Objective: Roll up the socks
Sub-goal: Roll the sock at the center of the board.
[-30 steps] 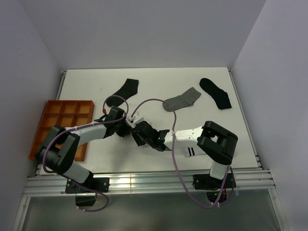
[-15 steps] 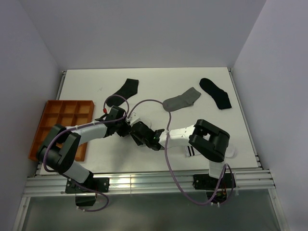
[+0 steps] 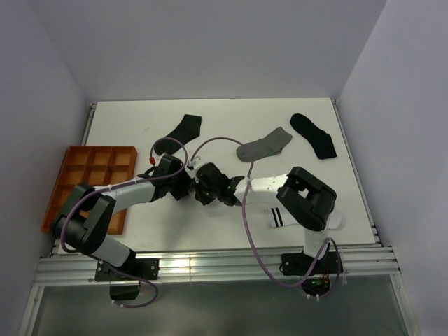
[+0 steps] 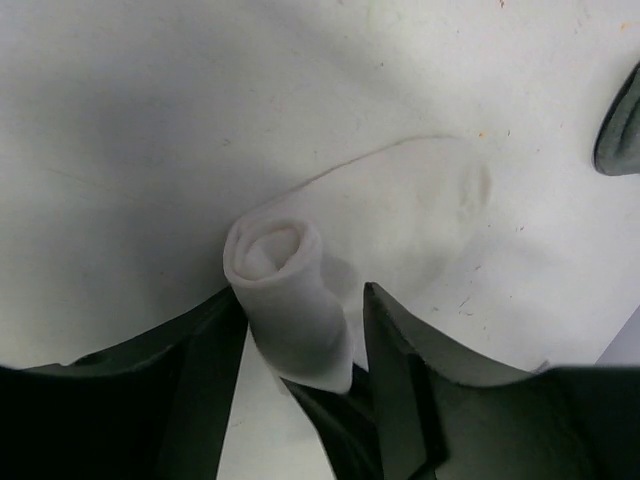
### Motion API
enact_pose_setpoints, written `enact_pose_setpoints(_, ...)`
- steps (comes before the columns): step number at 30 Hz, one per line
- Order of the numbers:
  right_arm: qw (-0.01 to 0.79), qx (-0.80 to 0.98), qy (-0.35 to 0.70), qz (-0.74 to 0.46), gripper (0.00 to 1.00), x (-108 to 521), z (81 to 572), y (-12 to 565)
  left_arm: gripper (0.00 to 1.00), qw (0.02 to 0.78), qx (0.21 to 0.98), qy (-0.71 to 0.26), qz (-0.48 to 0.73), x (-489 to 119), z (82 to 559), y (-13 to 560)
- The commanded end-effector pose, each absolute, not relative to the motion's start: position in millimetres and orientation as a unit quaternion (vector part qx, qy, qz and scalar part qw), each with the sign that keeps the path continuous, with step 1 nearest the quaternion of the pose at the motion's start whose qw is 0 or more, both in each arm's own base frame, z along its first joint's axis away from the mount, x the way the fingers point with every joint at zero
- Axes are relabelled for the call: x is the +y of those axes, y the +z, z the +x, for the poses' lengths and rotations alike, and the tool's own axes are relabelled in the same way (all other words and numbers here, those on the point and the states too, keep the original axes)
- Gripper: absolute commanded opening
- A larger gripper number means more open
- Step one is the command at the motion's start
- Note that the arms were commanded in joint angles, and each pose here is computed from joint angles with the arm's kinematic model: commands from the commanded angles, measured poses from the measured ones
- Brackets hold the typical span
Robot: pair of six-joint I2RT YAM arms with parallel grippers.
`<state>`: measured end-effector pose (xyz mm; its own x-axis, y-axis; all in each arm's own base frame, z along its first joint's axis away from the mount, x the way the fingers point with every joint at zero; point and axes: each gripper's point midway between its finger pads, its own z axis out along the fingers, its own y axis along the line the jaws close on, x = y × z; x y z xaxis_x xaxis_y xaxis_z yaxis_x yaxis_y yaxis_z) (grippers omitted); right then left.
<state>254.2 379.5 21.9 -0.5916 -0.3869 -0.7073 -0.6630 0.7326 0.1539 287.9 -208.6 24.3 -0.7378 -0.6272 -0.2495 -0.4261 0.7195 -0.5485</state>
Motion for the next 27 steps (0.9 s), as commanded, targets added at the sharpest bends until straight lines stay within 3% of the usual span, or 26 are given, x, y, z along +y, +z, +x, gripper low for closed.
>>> enact_pose_setpoints(1,0.192,0.896,0.281,-0.287,0.0,369,220,-9,0.58,0.153,0.933,-0.148,-0.29,-180,236,-14)
enact_pose_setpoints(7,0.09,0.886,0.397,-0.222,0.0,369,217,-3,0.72,0.188,0.915,-0.165,-0.317,-174,242,4)
enact_pose_setpoints(13,0.013,0.88,0.438,-0.185,0.0,372,215,-8,0.72,0.189,0.911,-0.16,-0.329,-165,234,0)
enact_pose_setpoints(27,-0.033,0.894,0.427,-0.129,0.0,368,228,-13,0.67,0.202,0.889,-0.146,-0.384,-132,222,-11)
